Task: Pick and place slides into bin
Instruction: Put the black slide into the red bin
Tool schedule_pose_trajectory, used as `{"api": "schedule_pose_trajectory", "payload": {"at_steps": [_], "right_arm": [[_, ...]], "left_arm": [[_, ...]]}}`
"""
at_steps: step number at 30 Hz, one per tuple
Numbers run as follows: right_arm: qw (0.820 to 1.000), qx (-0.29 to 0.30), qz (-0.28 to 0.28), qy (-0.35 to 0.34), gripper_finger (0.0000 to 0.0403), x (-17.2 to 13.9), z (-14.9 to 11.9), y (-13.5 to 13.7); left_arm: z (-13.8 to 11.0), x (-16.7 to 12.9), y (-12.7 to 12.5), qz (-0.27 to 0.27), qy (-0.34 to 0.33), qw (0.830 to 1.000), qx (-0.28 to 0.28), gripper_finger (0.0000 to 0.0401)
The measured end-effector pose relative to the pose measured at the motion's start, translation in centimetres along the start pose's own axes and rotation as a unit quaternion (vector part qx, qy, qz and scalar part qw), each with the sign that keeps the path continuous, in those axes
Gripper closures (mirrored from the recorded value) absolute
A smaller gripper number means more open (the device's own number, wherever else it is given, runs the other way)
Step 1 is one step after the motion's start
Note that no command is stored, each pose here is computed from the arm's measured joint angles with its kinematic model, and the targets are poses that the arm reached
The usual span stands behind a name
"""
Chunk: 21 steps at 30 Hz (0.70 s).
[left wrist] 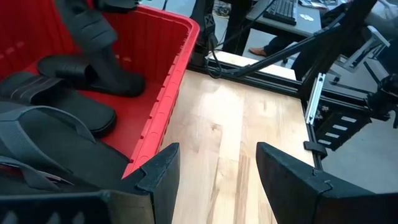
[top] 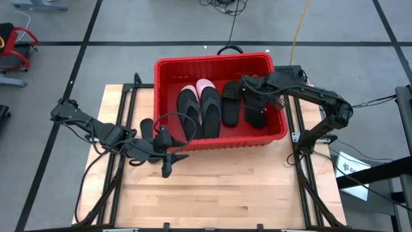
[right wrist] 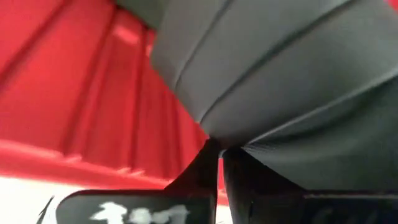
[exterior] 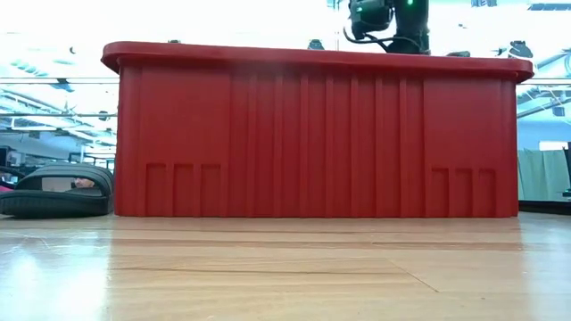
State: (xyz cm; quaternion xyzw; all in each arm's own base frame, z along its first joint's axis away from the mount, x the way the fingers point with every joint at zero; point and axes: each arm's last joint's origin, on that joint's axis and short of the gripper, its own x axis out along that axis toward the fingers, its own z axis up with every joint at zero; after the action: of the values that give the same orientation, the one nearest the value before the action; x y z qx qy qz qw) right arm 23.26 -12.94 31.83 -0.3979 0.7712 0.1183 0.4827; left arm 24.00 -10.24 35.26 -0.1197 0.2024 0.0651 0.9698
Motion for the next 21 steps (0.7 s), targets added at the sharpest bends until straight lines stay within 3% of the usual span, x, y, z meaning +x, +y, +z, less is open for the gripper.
{"api": "schedule_pose_trajectory", "payload": {"at_steps": [5,15,21], "right_arm": [[0.999,-0.004,-0.047,-0.010,0.0401,0.9,0.5,-1.3],[0.997,-0.029,-0.015,0.073,0.0402,4.2,0.7,-0.3],[0.997,-0.006,-0.043,0.063,0.0397,4.6,1.1,-0.9]], "left_arm": [[0.0,0.0,0.0,0.000,0.000,1.000,0.001,0.0196],[0.0,0.0,0.0,0.000,0.000,1.000,0.012,0.0196],[0.0,0.0,0.0,0.000,0.000,1.000,0.014,0.0196]]}}
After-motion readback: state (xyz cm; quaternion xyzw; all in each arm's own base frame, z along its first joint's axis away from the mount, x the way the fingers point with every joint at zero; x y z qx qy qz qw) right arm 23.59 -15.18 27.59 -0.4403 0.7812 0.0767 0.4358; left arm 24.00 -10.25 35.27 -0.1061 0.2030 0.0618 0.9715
